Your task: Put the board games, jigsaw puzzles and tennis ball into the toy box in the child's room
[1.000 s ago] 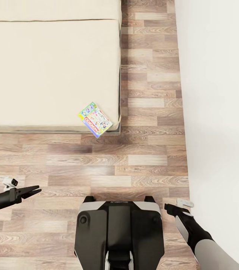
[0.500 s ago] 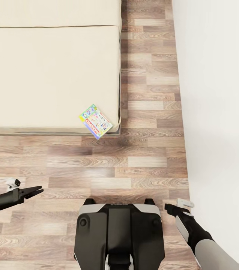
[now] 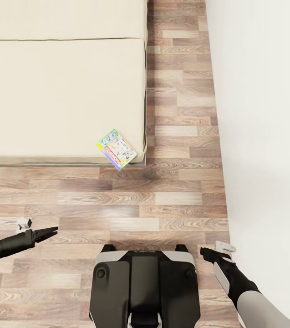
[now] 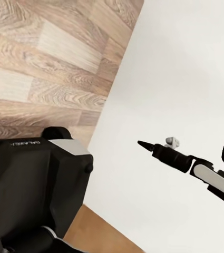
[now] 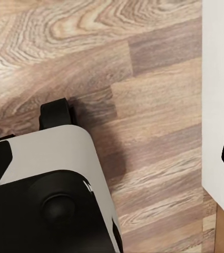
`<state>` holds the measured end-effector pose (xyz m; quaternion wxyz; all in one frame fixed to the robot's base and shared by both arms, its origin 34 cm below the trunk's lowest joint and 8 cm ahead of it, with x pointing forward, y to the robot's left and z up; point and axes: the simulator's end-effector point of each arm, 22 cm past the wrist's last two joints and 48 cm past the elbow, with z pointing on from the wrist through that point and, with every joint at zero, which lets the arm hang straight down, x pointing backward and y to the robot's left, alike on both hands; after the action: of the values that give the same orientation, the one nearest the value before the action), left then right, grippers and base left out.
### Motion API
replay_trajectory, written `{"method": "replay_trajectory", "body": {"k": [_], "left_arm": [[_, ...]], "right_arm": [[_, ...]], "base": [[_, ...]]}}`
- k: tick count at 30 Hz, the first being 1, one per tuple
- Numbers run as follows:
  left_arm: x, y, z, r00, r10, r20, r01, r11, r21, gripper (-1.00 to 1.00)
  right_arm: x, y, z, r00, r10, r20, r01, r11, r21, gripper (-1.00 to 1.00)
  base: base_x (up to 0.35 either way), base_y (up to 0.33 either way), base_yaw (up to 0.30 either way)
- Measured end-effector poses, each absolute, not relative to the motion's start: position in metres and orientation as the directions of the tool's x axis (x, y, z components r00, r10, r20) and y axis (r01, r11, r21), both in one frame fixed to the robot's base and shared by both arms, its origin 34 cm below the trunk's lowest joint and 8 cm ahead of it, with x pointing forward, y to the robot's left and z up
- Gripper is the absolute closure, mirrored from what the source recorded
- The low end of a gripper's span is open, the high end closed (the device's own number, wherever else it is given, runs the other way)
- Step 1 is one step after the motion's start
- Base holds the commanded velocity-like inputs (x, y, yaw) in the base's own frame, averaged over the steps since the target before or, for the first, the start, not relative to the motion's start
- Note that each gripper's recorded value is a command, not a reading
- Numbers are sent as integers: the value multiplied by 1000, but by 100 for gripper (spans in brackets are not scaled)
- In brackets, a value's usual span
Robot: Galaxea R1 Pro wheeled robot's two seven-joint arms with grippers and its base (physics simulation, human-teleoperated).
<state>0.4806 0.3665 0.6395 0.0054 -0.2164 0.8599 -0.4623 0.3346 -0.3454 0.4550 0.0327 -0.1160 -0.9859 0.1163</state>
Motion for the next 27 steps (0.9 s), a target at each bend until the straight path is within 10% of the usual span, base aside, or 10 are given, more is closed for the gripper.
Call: {"method": "replay_trajectory", "body": {"k": [27], "left_arm": [[494,369,651,-914,-378,149,-338,502,-796,-100]], "right_arm": [[359,-342,465,-971,240,-5,235,946,-223,-100]], "base": [[-23,0,0]]}}
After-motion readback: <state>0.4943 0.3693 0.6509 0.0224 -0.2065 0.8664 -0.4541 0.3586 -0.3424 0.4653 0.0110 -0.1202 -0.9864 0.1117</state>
